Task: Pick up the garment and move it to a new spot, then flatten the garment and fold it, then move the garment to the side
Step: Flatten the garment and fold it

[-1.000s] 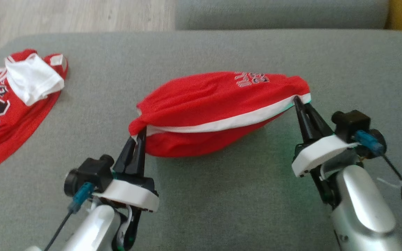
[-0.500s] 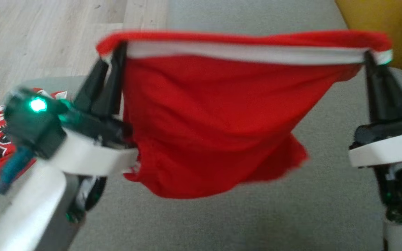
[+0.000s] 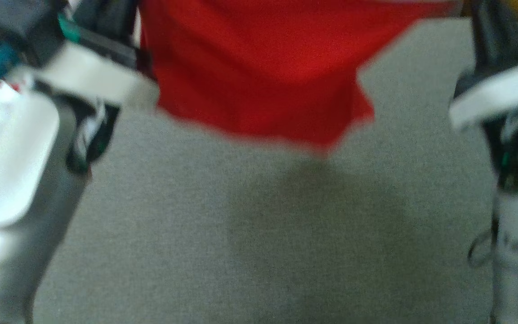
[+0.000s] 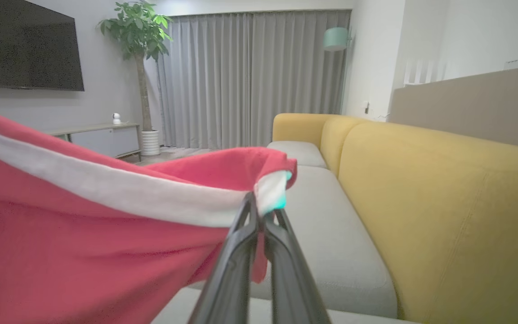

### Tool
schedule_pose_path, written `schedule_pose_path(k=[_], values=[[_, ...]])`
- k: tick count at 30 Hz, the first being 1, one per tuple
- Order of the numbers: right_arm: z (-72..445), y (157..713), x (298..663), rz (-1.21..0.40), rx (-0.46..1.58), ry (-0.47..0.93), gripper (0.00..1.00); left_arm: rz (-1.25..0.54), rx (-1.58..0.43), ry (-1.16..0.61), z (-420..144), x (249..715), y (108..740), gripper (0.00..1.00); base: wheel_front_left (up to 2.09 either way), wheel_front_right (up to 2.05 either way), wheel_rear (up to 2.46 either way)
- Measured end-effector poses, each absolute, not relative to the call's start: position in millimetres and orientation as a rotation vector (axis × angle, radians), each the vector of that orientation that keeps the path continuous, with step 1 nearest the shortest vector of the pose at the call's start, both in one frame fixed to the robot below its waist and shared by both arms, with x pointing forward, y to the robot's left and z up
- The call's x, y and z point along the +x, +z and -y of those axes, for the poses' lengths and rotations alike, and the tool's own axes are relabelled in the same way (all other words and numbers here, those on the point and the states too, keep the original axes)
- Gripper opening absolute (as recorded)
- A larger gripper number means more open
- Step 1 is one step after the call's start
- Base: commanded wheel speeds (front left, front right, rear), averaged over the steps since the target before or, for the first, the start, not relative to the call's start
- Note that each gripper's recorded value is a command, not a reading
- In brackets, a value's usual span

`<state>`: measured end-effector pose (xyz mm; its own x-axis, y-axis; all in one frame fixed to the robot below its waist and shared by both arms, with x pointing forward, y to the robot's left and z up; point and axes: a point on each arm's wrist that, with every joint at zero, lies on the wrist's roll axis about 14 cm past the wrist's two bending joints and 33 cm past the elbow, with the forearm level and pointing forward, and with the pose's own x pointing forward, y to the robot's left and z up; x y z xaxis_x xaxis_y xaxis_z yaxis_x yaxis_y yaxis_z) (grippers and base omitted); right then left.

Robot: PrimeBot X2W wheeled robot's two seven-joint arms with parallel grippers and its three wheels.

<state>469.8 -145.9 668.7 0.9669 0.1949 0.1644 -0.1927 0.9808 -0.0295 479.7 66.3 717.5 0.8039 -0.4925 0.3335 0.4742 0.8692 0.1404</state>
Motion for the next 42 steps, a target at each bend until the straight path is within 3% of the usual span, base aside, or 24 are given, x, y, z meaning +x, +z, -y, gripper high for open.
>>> schedule_pose_path(k=[6,12,17,22,34,42], values=[[157,683,536,0.246,-0.074,0.147,0.00,0.425,-0.002,-0.517,-51,532,723,0.00,0.00,0.00,0.00],[155,562,554,-0.006,-0.031,0.148,0.00,0.213,-0.085,-0.502,-51,552,622,0.00,0.00,0.00,0.00],[159,468,524,-0.205,0.008,0.132,0.00,0.020,-0.165,-0.480,-52,524,529,0.00,0.00,0.00,0.00],[162,442,500,-0.251,0.046,0.117,0.00,-0.055,-0.209,-0.466,-51,490,491,0.00,0.00,0.00,0.00],[179,451,418,-0.237,0.105,0.055,0.00,-0.034,-0.326,-0.453,-40,401,506,0.00,0.00,0.00,0.00],[206,466,333,-0.294,0.113,-0.021,0.00,-0.068,-0.356,-0.491,-30,331,523,0.00,0.00,0.00,0.00]])
